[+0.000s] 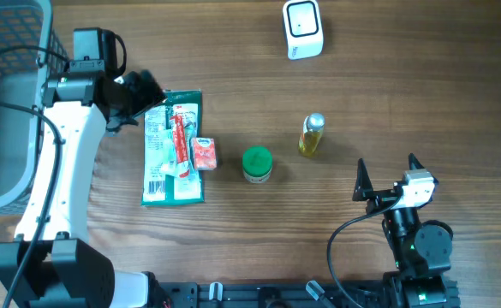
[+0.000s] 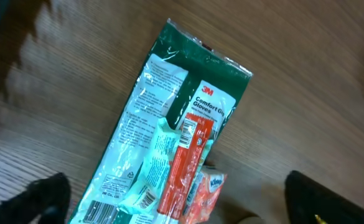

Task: Scan the item barcode
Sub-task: 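Reach the right gripper to the yellow soap bottle and grasp it, then lift the soap bottle with the right gripper and tilt it sideways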

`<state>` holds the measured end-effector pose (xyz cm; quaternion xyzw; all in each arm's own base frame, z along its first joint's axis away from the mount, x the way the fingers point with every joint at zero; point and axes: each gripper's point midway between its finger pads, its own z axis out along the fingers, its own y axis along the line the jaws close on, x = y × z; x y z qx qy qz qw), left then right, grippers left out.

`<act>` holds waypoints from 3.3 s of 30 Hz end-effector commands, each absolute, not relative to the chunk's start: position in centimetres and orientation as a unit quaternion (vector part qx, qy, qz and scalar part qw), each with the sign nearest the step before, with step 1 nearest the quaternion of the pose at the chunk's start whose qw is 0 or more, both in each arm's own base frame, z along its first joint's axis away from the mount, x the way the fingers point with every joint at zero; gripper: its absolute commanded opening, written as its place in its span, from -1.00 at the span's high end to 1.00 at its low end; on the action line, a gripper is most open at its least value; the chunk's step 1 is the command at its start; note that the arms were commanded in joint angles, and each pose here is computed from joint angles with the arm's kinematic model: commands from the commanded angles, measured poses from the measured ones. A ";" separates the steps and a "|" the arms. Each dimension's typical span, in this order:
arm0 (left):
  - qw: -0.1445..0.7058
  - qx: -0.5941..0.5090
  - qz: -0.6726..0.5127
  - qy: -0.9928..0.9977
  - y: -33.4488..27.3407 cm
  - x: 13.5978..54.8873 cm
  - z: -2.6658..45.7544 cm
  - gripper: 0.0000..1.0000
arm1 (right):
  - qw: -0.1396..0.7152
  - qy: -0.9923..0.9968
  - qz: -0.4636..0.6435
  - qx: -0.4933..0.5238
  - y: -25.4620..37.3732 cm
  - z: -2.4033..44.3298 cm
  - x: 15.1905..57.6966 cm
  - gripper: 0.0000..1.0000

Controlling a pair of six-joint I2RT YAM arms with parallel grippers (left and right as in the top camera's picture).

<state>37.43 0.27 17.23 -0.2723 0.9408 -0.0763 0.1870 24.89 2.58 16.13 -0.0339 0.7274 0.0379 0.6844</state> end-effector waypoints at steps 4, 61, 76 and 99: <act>0.185 -0.263 -0.084 0.943 0.3 37.4 17.3 -1.00 | 0.690 0.721 0.042 -0.041 2.9 16.5 24.9 -0.99; 0.185 -0.263 -0.084 0.943 0.3 37.4 17.3 -1.00 | 0.118 0.992 0.030 0.019 15.0 8.7 35.9 -0.26; 0.185 -0.263 -0.084 0.943 0.3 37.4 17.3 -1.00 | 0.112 0.985 0.126 0.023 12.6 15.9 35.7 0.41; 0.185 -0.263 -0.084 0.943 0.3 37.4 17.3 -1.00 | 0.086 0.780 0.582 -0.212 18.5 30.4 20.7 0.45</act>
